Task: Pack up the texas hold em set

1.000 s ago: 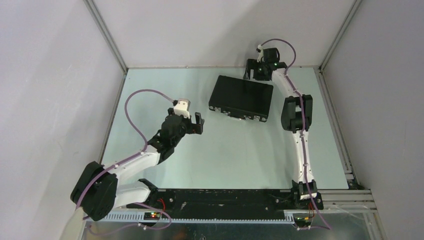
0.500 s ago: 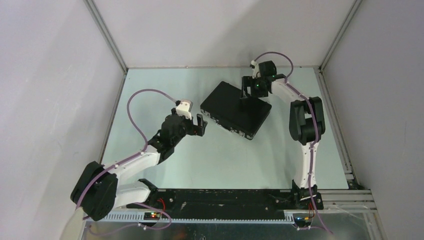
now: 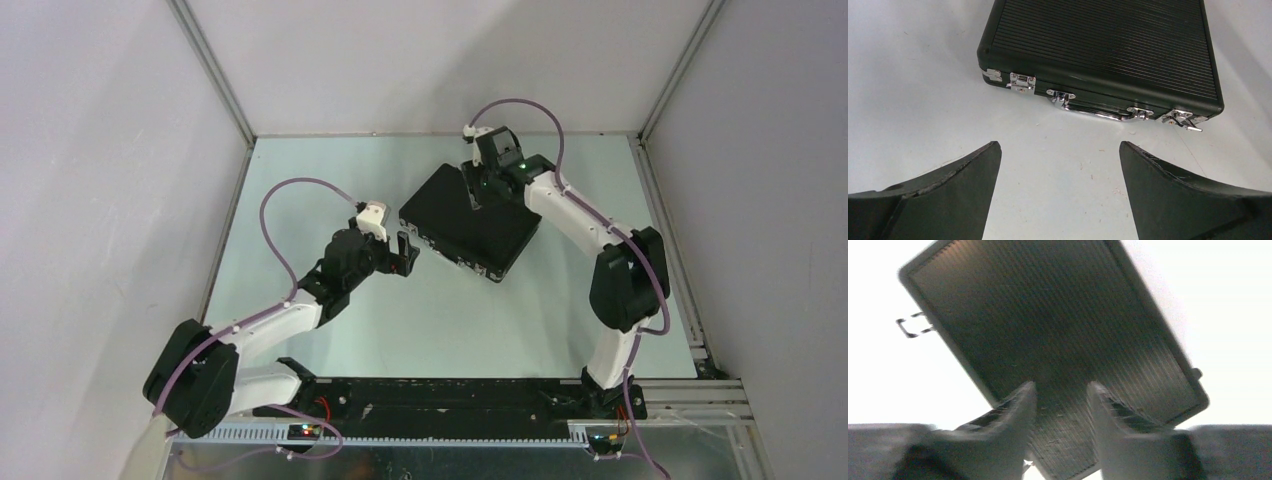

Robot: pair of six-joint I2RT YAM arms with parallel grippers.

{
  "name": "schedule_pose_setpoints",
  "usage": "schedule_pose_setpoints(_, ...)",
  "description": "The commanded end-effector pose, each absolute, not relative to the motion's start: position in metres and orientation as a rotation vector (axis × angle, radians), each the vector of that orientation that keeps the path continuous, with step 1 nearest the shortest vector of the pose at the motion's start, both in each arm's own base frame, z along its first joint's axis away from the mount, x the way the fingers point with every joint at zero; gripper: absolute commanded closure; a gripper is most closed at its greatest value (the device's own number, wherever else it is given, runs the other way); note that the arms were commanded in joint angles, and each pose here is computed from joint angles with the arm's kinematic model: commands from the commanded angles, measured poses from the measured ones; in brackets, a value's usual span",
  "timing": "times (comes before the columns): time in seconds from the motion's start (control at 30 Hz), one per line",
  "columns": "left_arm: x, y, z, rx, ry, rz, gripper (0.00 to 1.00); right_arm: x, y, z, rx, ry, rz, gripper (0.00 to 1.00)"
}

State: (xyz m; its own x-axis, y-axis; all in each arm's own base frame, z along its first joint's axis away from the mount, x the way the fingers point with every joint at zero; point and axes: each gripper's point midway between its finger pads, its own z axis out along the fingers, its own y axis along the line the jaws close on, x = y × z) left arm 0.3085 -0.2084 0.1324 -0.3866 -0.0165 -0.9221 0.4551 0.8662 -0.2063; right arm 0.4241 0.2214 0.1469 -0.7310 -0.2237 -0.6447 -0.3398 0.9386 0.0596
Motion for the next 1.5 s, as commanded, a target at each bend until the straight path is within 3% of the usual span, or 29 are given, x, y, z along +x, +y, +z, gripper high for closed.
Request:
schedule_pose_setpoints(0.0, 0.315, -0.22, 0.162, 0.344, 1.819, -0.573, 0.04, 0.404, 0.231, 0.138, -0.463, 2.439, 0.217, 0.81)
schedule_pose_setpoints(0.07, 0.313, -0.223, 0.163, 0.358, 1.816, -0.59, 0.04, 0.393, 0.237, 0.121, -0.483, 2.493, 0.246, 0.99)
schedule_pose_setpoints(0.1, 0.312, -0.224, 0.163, 0.362, 1.814, -0.596, 0.04, 0.388, 0.237, 0.111, -0.485, 2.514, 0.248, 1.0)
schedule_pose_setpoints(0.43, 0.291, -0.269, 0.16, 0.596, 1.79, -0.63, 0.03, 0.348, 0.228, 0.027, -0.479, 2.757, 0.195, 1.0)
schedule_pose_setpoints(0.73, 0.295, -0.293, 0.164, 0.496, 1.837, -0.727, 0.15, 0.343, 0.223, 0.032, -0.451, 2.742, 0.184, 1.0)
schedule_pose_setpoints(0.93, 0.318, -0.291, 0.161, 0.362, 1.902, -0.672, 0.14, 0.343, 0.234, 0.065, -0.443, 2.679, 0.285, 1.0)
schedule_pose_setpoints(1.07, 0.317, -0.309, 0.157, 0.43, 1.946, -0.727, 0.2, 0.335, 0.226, 0.075, -0.414, 2.656, 0.266, 1.0)
schedule_pose_setpoints(1.13, 0.313, -0.32, 0.154, 0.457, 1.955, -0.78, 0.28, 0.328, 0.221, 0.075, -0.398, 2.654, 0.276, 1.0)
schedule_pose_setpoints(1.2, 0.306, -0.333, 0.152, 0.488, 1.953, -0.841, 0.45, 0.325, 0.223, 0.076, -0.392, 2.654, 0.332, 1.0)
schedule_pose_setpoints(1.3, 0.295, -0.355, 0.152, 0.526, 1.931, -0.929, 0.79, 0.32, 0.227, 0.065, -0.389, 2.697, 0.415, 1.0)
schedule_pose_setpoints(1.37, 0.289, -0.368, 0.146, 0.539, 1.946, -0.965, 0.93, 0.317, 0.228, 0.057, -0.379, 2.721, 0.446, 1.0)
schedule_pose_setpoints(1.47, 0.285, -0.385, 0.14, 0.553, 1.965, -1.018, 0.99, 0.315, 0.226, 0.05, -0.355, 2.734, 0.455, 1.0)
